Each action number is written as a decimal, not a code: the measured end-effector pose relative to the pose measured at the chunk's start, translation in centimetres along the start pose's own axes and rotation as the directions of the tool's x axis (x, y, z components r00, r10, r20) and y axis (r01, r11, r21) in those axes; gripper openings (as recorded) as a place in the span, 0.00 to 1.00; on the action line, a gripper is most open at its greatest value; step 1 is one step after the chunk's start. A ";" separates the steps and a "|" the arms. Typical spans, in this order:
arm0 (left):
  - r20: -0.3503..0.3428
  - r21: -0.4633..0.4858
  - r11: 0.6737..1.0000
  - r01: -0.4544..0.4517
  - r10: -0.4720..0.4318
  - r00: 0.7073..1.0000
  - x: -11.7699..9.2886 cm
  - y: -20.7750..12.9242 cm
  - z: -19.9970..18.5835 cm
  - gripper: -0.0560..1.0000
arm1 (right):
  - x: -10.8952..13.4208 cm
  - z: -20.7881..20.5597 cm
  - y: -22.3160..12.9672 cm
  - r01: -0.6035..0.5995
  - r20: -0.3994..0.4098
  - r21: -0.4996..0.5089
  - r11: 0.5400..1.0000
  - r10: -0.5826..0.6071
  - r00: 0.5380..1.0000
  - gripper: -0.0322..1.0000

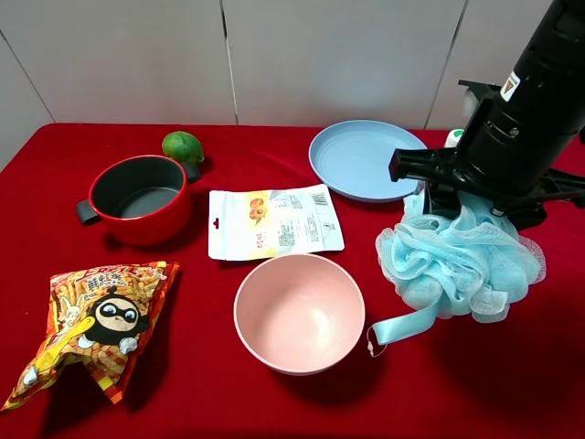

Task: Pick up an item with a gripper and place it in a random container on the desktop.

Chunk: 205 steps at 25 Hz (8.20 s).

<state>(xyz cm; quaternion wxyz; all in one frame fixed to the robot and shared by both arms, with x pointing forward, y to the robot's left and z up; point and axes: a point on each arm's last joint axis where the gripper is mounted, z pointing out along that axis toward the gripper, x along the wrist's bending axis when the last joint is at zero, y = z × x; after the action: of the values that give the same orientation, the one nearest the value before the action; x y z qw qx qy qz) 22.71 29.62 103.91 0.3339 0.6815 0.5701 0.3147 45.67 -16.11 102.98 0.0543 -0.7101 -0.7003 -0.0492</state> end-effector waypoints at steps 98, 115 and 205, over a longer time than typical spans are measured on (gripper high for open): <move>-0.001 0.000 1.000 0.000 0.000 1.000 0.0 0.0 0.0 0.91 | 8.1 -3.2 -3.5 0.626 0.045 -0.226 0.746 -0.634 0.772 0.70; -0.001 0.000 1.000 0.000 0.000 1.000 0.0 0.0 0.0 0.91 | 3.9 -4.4 -7.3 0.706 0.071 -0.123 0.698 -0.703 0.707 0.70; -0.002 0.000 1.000 -0.001 0.001 1.000 0.0 0.0 0.0 0.91 | -12.7 -4.3 -22.2 0.165 0.138 -0.896 0.411 -0.094 0.986 0.70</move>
<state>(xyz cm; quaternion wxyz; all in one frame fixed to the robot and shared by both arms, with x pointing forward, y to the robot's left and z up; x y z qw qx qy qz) 22.71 29.63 103.91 0.3332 0.6815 0.5702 0.3153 23.34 -29.00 105.58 -0.3625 -0.5728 -0.6179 -0.3982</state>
